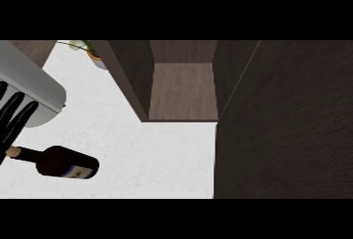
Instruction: Pick up the wine, place it into the cabinet and close the cabinet
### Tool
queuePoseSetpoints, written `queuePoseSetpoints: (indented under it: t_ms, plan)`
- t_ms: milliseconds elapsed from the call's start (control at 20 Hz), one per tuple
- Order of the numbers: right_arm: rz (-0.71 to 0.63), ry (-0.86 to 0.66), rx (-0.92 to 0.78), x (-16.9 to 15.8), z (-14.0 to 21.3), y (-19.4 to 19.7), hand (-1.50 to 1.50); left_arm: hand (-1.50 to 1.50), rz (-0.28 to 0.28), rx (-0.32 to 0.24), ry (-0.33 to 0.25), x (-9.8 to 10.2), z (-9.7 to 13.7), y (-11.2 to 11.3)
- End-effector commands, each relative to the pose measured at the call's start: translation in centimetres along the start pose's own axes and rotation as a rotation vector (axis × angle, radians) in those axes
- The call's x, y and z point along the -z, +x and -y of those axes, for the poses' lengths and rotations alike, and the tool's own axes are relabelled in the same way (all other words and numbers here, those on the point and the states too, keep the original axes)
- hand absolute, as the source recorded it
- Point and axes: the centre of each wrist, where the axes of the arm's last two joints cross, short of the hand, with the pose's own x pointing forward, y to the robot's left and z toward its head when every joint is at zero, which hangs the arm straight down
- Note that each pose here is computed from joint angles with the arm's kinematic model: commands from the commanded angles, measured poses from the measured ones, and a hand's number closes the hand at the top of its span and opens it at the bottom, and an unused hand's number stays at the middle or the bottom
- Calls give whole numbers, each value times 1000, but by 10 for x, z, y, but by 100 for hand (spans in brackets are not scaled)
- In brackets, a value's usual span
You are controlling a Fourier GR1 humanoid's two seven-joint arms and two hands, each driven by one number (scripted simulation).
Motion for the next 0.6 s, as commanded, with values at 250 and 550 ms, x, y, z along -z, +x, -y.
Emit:
queuePoseSetpoints:
  t_ms: [250, 550]
  plan:
    - [3, 12, 2, -11, 1, 21, -150, -150, -29, 46, 61, -2, -27, 6]
    - [12, 4, -1, 8, 4, 8, -150, -150, -46, 73, 127, -20, -35, -2]
